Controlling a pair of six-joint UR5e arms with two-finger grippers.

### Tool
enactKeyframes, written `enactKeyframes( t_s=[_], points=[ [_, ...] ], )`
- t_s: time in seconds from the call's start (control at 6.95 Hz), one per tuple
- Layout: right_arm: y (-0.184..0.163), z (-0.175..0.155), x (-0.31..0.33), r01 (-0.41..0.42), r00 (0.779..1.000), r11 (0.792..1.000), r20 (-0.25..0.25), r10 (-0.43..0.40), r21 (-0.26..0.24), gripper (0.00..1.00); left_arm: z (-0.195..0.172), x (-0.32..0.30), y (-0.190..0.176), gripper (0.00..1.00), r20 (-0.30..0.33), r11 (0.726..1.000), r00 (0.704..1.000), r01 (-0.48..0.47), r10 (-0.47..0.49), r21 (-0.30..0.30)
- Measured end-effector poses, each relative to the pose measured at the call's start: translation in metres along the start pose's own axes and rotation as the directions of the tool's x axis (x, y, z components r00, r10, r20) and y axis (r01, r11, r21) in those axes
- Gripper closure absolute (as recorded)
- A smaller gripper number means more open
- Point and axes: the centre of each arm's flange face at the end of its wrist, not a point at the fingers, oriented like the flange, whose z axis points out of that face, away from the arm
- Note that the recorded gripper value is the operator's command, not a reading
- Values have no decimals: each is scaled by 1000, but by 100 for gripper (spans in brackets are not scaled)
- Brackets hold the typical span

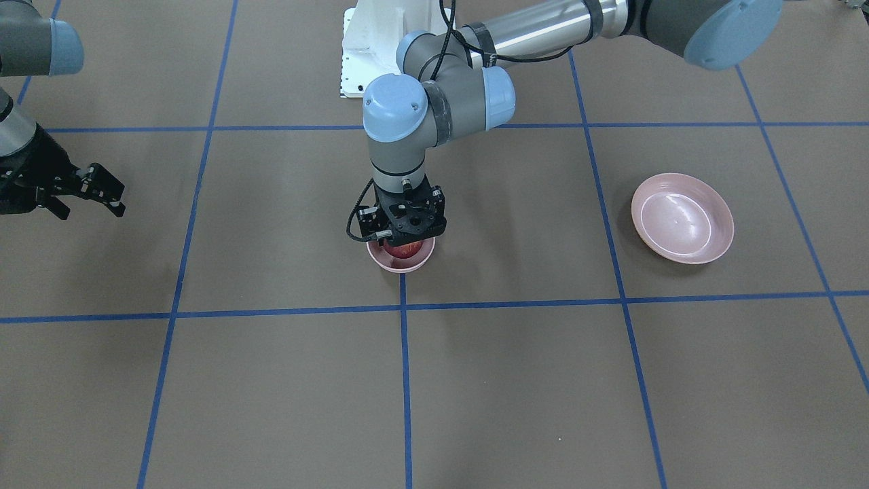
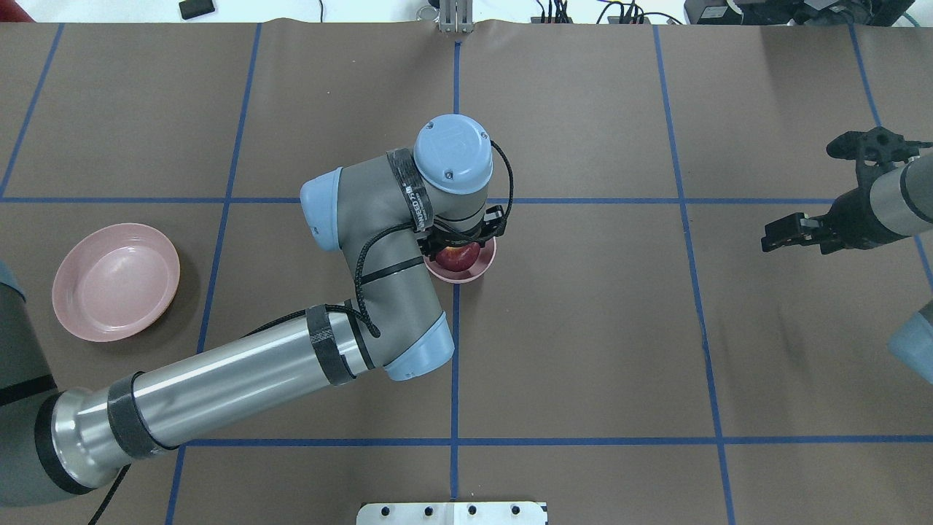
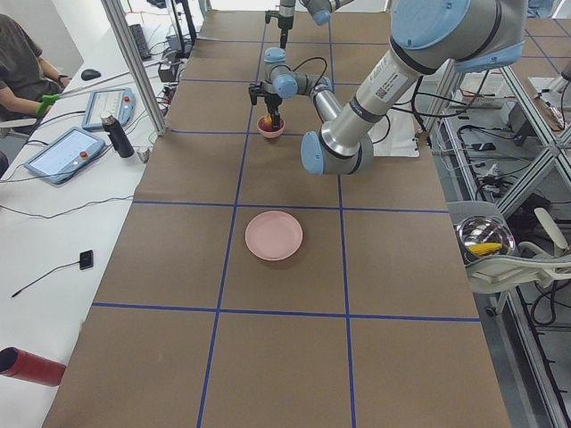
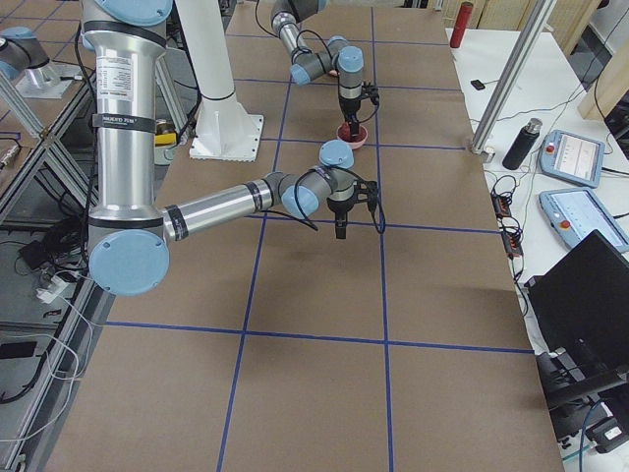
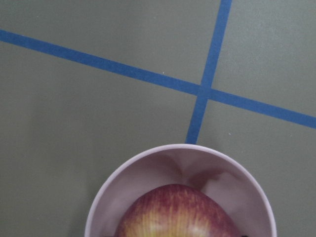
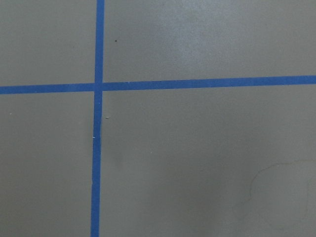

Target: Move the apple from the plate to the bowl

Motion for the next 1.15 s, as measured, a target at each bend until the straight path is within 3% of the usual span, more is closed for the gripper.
enactKeyframes(
  t_s=[0.58, 0.86, 1.01, 1.15],
  points=[
    [1, -3, -5, 2, 1000, 1000, 25, -1, -17, 0, -23, -4, -6, 3, -61, 999, 998, -8, 11, 54],
    [1, -4, -4, 1, 1000, 1000, 27, -1, -15, 0, -59, -89, -18, 3, -76, 996, 997, 14, -7, 87],
    [0, -6, 0, 1, 1000, 1000, 27, 0, -10, 0, -90, -154, -13, 2, -51, 995, 998, -23, 28, 102],
    [-1, -11, 10, -2, 999, 1000, 34, 2, 0, 0, -121, -216, 3, 2, -14, 984, 988, -154, 156, 92]
  ],
)
